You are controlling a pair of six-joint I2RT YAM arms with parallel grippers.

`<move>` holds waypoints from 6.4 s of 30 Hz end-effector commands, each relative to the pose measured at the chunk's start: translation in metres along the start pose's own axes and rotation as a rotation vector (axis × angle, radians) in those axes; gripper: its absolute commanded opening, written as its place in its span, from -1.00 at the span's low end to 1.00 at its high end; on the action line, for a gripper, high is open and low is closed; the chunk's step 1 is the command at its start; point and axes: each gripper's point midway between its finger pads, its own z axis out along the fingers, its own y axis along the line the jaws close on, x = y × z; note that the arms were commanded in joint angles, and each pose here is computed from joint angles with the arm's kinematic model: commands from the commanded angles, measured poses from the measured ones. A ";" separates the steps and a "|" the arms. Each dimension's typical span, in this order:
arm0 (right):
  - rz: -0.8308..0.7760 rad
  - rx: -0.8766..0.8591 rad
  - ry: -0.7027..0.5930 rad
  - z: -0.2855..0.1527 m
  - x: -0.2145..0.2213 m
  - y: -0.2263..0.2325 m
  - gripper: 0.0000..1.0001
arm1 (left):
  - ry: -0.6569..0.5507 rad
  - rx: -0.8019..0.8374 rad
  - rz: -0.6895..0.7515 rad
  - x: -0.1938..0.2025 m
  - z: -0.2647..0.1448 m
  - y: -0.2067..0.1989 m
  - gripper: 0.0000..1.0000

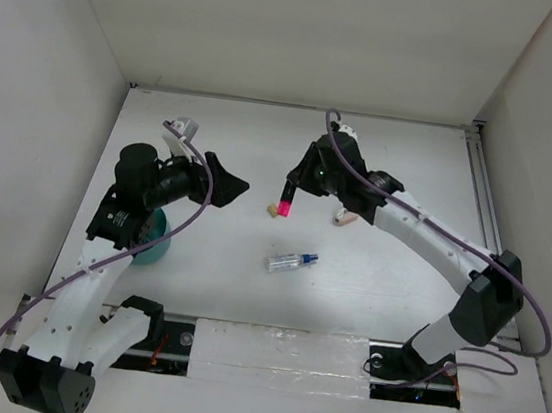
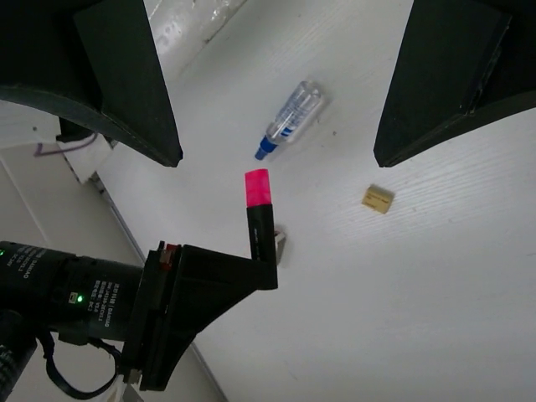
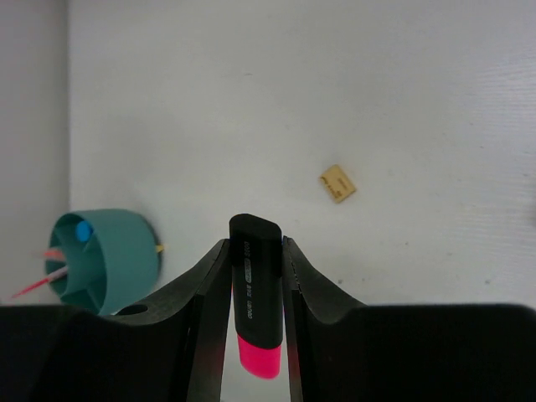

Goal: Sort the stationery into containers
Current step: Pick up the pen from the center of the board, then place the pen in the storage box.

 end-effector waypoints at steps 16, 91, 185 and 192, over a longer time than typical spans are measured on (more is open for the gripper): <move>-0.048 -0.542 -0.135 -0.095 -0.035 0.133 -1.00 | 0.024 0.307 0.098 0.006 -0.012 -0.052 0.95; -0.191 -0.595 -0.098 -0.140 0.008 0.076 1.00 | -0.499 -1.459 -0.260 -0.049 -0.109 0.212 -1.00; -0.284 -0.731 -0.052 -0.170 0.035 0.076 1.00 | -0.552 -1.960 -0.246 0.007 -0.132 0.255 -1.00; -0.284 -0.731 -0.052 -0.170 0.035 0.076 1.00 | -0.542 -1.966 -0.241 0.009 -0.131 0.257 -1.00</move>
